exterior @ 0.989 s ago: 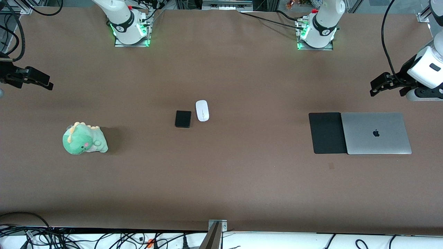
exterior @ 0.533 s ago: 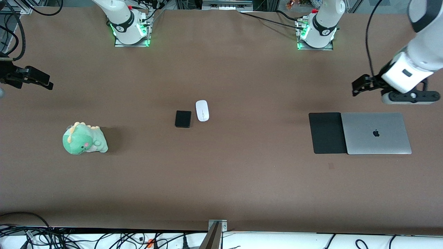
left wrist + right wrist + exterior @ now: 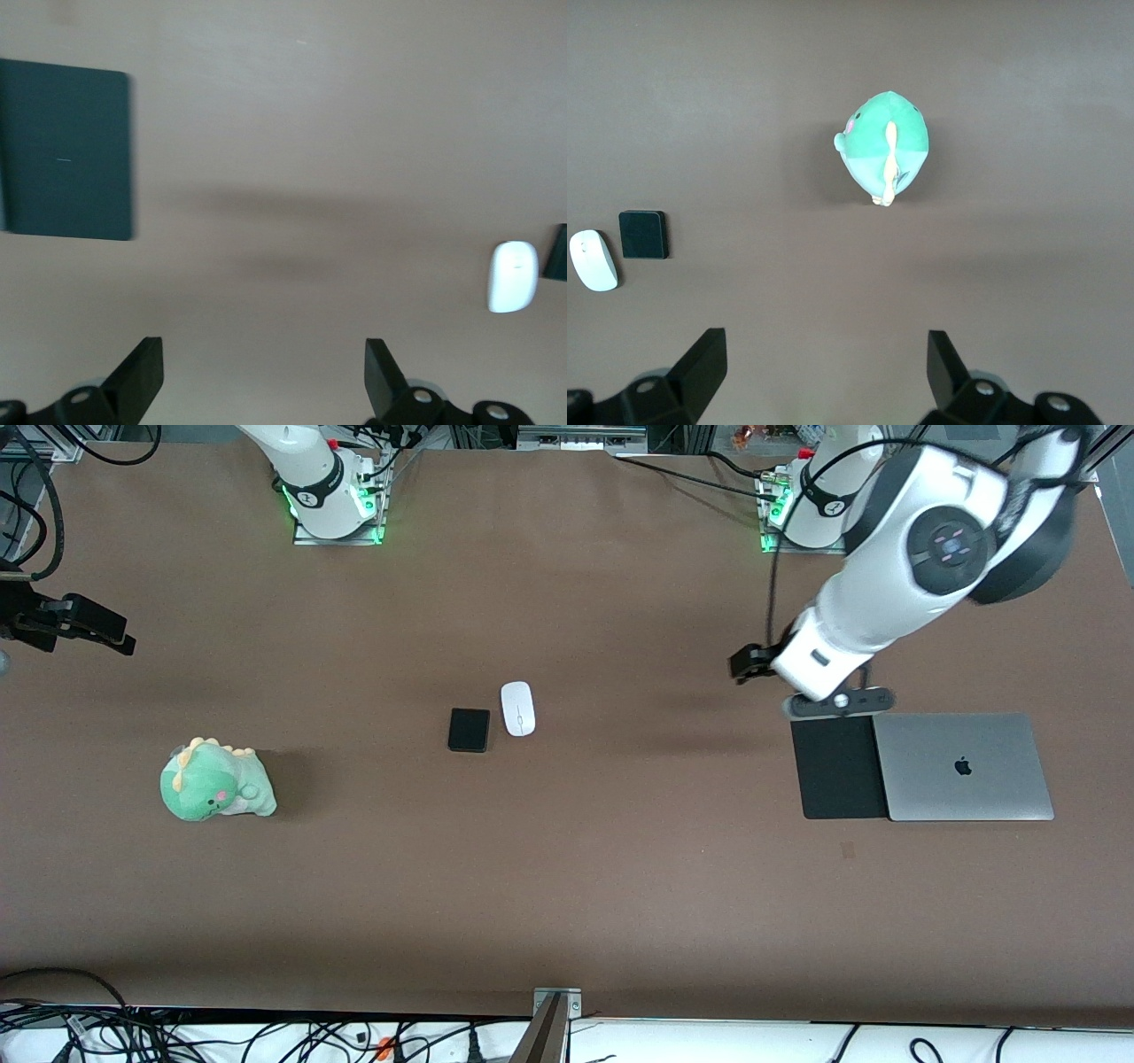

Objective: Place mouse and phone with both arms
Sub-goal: 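Reach the left gripper over the white mouse, then lower the left gripper and grasp the white mouse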

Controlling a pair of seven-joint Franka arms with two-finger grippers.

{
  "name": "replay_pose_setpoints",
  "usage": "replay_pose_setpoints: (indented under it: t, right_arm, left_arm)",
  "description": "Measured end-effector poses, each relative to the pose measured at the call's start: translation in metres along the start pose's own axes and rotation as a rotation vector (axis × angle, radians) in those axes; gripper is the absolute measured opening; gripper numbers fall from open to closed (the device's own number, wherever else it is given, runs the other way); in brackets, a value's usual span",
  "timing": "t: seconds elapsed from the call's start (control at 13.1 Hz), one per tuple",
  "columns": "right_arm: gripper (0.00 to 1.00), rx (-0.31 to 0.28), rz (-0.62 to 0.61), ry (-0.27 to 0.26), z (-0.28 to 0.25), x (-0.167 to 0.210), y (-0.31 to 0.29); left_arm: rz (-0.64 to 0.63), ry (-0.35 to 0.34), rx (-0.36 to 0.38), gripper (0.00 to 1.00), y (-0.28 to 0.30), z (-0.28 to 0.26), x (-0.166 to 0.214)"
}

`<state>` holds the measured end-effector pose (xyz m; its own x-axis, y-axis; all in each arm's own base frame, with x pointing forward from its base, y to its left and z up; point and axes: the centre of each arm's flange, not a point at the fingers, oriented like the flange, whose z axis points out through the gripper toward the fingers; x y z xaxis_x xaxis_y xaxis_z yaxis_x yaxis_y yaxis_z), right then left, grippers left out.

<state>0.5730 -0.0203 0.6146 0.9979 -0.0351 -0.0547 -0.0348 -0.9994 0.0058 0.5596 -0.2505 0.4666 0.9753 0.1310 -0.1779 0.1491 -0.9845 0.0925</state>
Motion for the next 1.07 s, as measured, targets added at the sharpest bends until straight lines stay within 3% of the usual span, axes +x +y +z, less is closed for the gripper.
replay_pose_setpoints:
  t: [0.46, 1.07]
  right_arm:
    - [1.0, 0.0, -0.003, 0.001, 0.0, 0.0, -0.002]
    - [1.0, 0.001, -0.028, -0.005, 0.0, -0.001, -0.014]
  left_arm:
    - [-0.039, -0.022, -0.115, 1.0, 0.136, 0.1, -0.011]
    - [-0.063, 0.061, -0.047, 1.0, 0.229, 0.226, -0.067]
